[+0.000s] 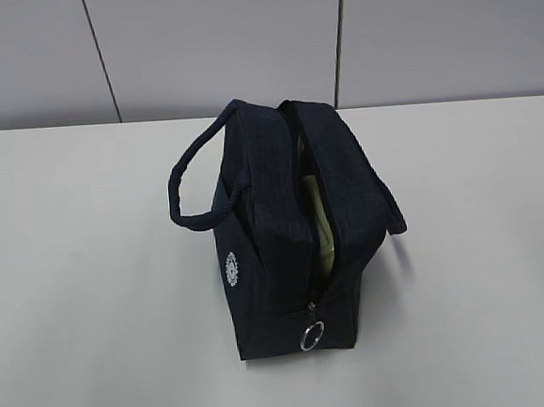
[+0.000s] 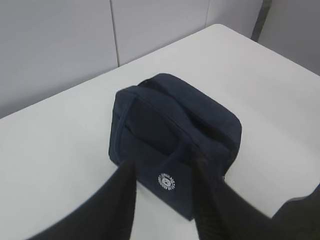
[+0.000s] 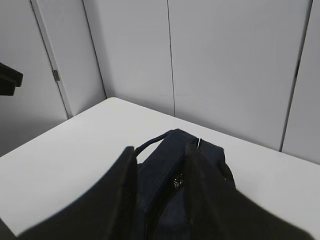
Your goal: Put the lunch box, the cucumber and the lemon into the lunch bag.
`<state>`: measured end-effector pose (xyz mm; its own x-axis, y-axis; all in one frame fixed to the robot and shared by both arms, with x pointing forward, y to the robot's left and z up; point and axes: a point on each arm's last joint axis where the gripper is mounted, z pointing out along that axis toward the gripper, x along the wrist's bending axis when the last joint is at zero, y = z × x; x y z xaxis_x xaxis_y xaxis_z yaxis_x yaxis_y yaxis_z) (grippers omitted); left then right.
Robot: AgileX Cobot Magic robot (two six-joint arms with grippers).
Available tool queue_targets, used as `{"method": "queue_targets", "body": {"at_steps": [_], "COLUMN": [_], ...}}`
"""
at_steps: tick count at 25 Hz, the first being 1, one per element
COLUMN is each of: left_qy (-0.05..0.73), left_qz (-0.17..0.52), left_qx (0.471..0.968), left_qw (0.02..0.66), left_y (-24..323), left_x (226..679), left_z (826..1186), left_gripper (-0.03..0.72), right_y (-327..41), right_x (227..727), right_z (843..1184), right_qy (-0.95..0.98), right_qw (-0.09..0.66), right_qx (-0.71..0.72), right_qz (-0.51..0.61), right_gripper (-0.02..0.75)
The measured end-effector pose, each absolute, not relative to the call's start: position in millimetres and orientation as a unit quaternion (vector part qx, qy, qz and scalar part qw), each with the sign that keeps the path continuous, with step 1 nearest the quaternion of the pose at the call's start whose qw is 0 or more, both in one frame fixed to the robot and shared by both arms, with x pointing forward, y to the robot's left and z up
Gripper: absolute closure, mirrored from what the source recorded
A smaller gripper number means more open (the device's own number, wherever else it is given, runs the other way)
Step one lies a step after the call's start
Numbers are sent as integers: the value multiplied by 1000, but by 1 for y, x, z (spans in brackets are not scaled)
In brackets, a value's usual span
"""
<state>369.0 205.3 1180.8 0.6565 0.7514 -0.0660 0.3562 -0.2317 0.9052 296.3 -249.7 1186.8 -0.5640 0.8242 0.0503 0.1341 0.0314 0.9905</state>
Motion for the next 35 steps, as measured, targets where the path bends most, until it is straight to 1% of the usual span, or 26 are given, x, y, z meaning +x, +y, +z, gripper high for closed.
{"method": "queue_targets", "body": {"at_steps": [3,8,10,16,22,29,35], "left_qy": [364,361,358,357,358,358,358], "left_qz": [198,195,193,182,178,177,176], "left_qx": [758,755,758,765,764,763,763], "left_qw": [504,512,511,504,507,508,509], "left_y": [217,229,232,234,233,233,233], "left_x": [348,325,319,313,313,313,313], "left_z": [1165,1150,1150,1148,1148,1148,1148], "left_gripper": [431,431,431,431,431,447,450], "right_y": [-251,-249,-248,-245,-239,-232,-220], "right_x": [281,271,271,271,298,339,373], "right_z": [1165,1131,1124,1121,1108,1090,1069], "right_qy": [656,689,700,711,744,767,798], "right_qw": [287,240,225,198,132,58,-18], "right_qx": [366,376,379,382,409,442,412], "right_qz": [594,571,562,556,511,462,439], "right_gripper": [498,498,498,498,488,386,371]}}
